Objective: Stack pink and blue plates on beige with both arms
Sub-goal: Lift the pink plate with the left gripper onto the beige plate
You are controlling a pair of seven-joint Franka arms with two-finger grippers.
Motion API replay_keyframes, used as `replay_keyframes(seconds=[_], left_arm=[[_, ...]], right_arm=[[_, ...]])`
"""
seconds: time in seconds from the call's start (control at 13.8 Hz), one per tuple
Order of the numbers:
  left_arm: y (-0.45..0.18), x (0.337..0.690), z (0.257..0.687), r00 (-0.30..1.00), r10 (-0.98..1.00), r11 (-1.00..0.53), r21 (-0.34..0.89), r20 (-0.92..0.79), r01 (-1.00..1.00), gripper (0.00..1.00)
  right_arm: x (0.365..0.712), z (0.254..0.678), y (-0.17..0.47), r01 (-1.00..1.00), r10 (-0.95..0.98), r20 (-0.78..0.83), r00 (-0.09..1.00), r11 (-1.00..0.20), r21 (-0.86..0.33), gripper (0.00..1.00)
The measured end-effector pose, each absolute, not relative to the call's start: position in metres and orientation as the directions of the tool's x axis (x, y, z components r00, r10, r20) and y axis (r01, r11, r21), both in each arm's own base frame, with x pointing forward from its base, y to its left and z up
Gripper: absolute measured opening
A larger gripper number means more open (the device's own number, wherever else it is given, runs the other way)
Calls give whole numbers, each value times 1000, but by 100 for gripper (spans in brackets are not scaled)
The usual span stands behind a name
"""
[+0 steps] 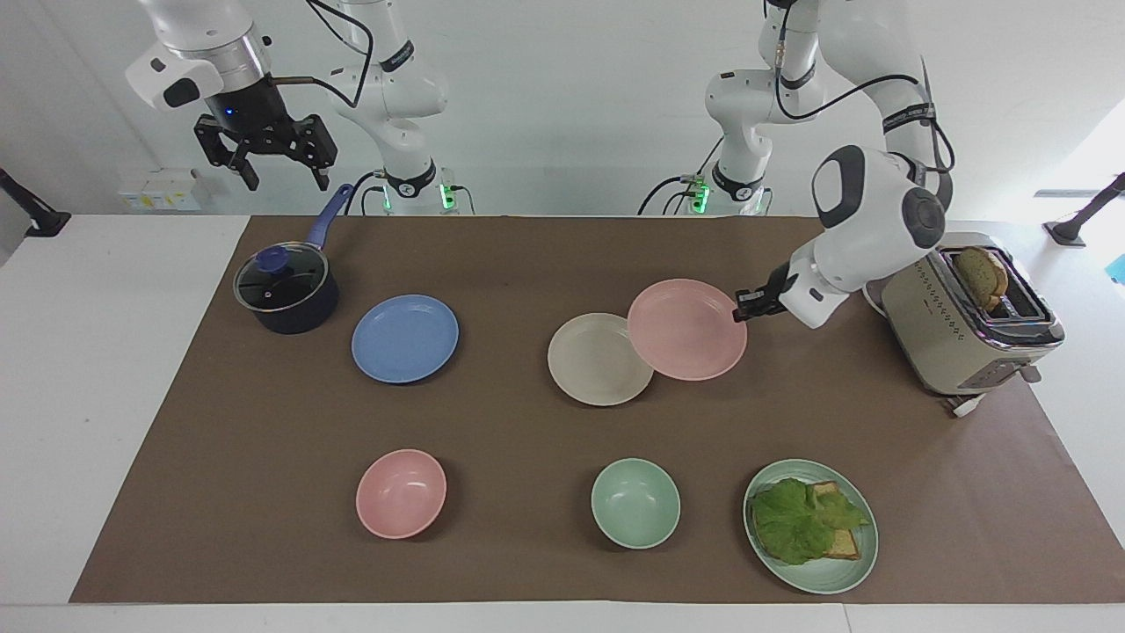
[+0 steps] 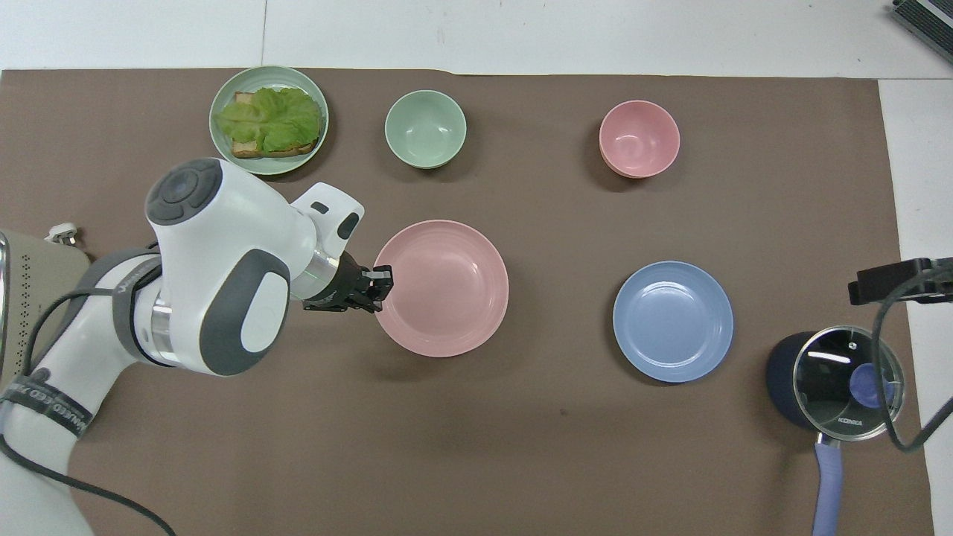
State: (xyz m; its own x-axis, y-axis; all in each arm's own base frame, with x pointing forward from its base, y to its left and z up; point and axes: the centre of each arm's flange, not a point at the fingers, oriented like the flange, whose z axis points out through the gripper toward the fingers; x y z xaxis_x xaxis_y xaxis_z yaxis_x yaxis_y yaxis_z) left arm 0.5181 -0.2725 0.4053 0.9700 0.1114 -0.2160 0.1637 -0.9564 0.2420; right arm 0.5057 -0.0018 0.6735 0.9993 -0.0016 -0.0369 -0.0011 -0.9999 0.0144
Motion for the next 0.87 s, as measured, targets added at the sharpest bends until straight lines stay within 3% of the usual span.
replay_keyframes(seconds=[0.29, 0.58, 0.65, 0.8, 0.87], left_arm=[[-281, 513, 358, 974, 134, -956, 236, -185, 176, 5], [-278, 514, 344, 973, 147, -955, 232, -179, 187, 5], [-278, 514, 344, 973, 147, -955, 232, -179, 187, 11], [-281, 513, 344, 974, 141, -956, 233, -179, 181, 33], [-282, 512, 344, 974, 139, -956, 233, -178, 179, 48]], right_arm=[[506, 674, -2, -1, -2, -37, 999, -1000, 14, 100], [506, 673, -2, -1, -2, -37, 999, -1000, 14, 100], [506, 673, -2, -1, -2, -37, 999, -1000, 14, 100], [506, 673, -2, -1, -2, -37, 999, -1000, 14, 100], [506, 673, -2, -1, -2, -37, 999, -1000, 14, 100]])
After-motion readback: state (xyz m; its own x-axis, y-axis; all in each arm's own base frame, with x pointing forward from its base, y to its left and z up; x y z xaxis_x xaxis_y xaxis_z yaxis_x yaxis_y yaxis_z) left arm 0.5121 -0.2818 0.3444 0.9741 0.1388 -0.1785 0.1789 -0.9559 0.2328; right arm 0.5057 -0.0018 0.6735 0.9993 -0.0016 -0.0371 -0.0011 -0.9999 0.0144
